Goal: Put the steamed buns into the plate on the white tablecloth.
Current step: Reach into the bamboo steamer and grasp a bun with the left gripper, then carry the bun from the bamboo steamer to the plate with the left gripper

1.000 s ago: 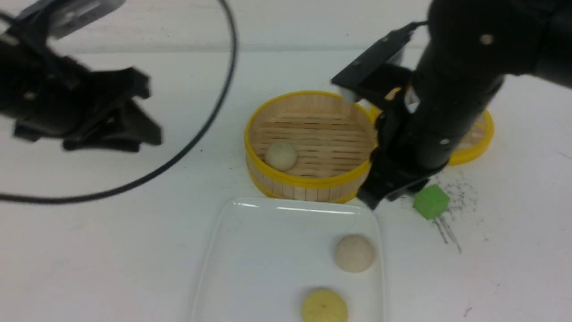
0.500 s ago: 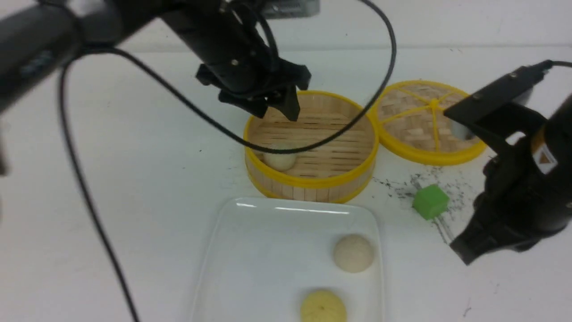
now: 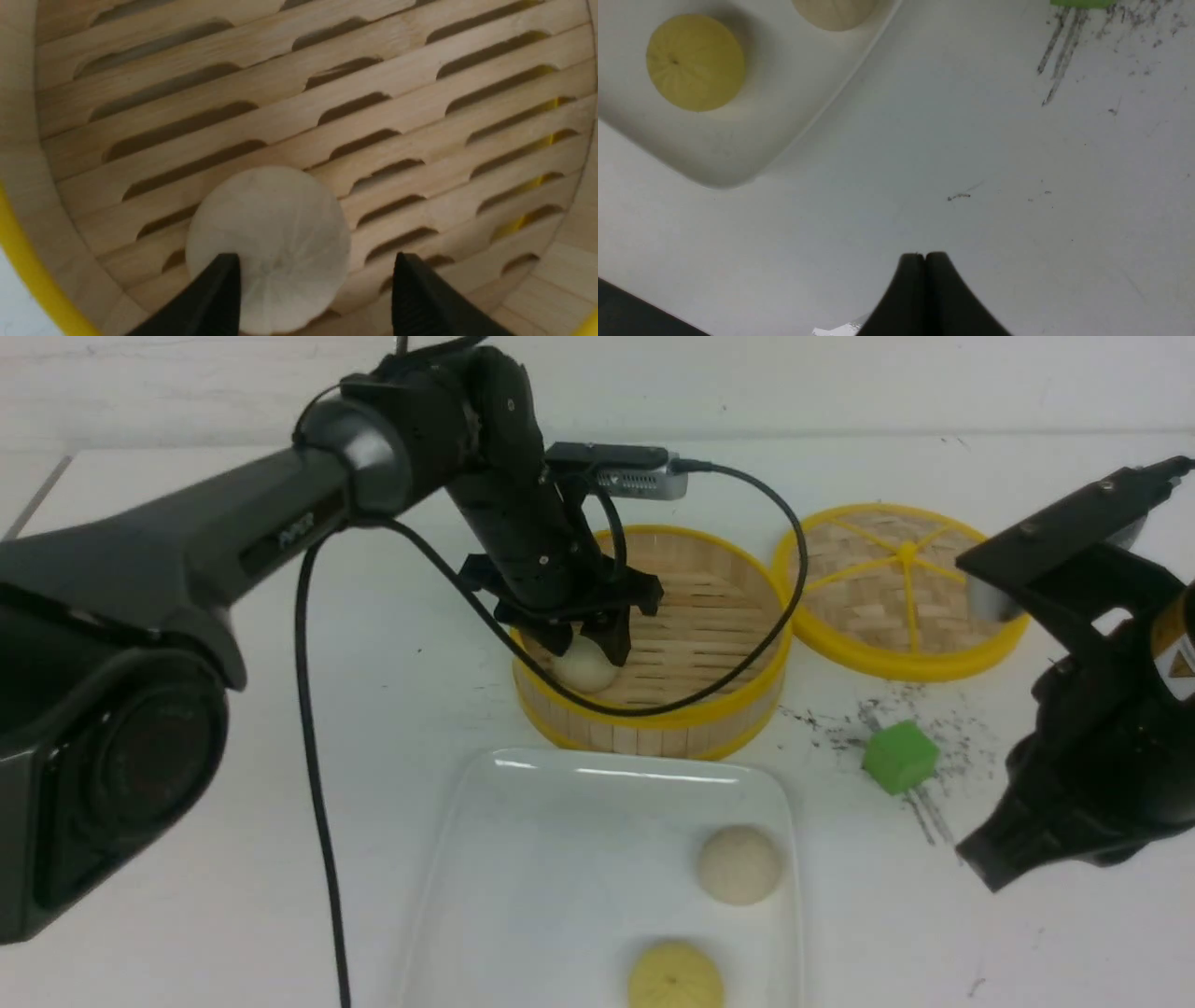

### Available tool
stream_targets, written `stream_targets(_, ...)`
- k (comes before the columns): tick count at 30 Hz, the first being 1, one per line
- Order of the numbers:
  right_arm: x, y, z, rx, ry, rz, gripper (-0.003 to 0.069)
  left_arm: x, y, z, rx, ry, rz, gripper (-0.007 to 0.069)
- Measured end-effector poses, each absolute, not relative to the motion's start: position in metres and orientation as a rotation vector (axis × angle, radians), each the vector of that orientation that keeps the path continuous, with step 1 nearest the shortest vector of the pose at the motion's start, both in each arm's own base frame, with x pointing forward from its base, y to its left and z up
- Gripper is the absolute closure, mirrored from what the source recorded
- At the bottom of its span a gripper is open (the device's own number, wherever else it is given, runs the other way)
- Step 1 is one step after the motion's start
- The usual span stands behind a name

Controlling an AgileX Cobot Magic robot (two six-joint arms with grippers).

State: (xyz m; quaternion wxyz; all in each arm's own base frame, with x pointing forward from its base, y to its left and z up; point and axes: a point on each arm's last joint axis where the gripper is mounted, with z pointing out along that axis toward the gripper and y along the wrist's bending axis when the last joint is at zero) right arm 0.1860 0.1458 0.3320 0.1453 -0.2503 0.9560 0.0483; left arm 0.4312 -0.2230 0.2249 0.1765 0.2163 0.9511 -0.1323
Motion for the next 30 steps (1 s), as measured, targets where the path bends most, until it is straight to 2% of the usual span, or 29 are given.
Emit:
stream_targets(4,0.186,0.146,0.332,-0.72,2.75,0.143,0.0668,0.435,-0.224,0.218,0.604,2.683,-0.374,0.0242)
stream_targets(8,0.187,0.147,0.332,-0.718,2.742,0.151,0.0666,0.438,-0.225,0.212,0.601,2.681,-0.371,0.0433)
stream_targets(9,0.187,0.147,0.332,-0.718,2.742,0.151,0.0666,0.438,-0.225,0.212,0.601,2.68,-0.37,0.0433)
stream_targets(10,0.187,0.147,0.332,-0.717,2.742,0.153,0.0667,0.438,-0.225,0.213,0.604,2.678,-0.364,0.0517)
stream_targets(11,0.187,0.147,0.332,-0.717,2.741,0.153,0.0667,0.438,-0.225,0.213,0.604,2.677,-0.362,0.0566)
stream_targets(12,0.187,0.147,0.332,-0.717,2.742,0.155,0.0667,0.438,-0.225,0.213,0.605,2.68,-0.362,0.0585)
stream_targets(17,0.187,0.147,0.332,-0.716,2.741,0.157,0.0667,0.434,-0.224,0.215,0.616,2.711,-0.368,0.0601)
stream_targets(20,0.187,0.147,0.332,-0.716,2.741,0.157,0.0665,0.429,-0.222,0.226,0.625,2.719,-0.373,0.0603)
stream_targets(24,0.186,0.148,0.332,-0.715,2.744,0.165,0.0664,0.417,-0.217,0.261,0.631,2.676,-0.384,0.0603)
stream_targets(26,0.186,0.148,0.332,-0.715,2.745,0.168,0.0664,0.407,-0.212,0.293,0.626,2.611,-0.397,0.0603)
stream_targets(27,0.186,0.148,0.332,-0.715,2.745,0.168,0.0664,0.407,-0.212,0.293,0.626,2.611,-0.397,0.0603)
stream_targets(30,0.186,0.148,0.332,-0.715,2.745,0.168,0.0664,0.39,-0.204,0.33,0.632,2.557,-0.397,0.0603)
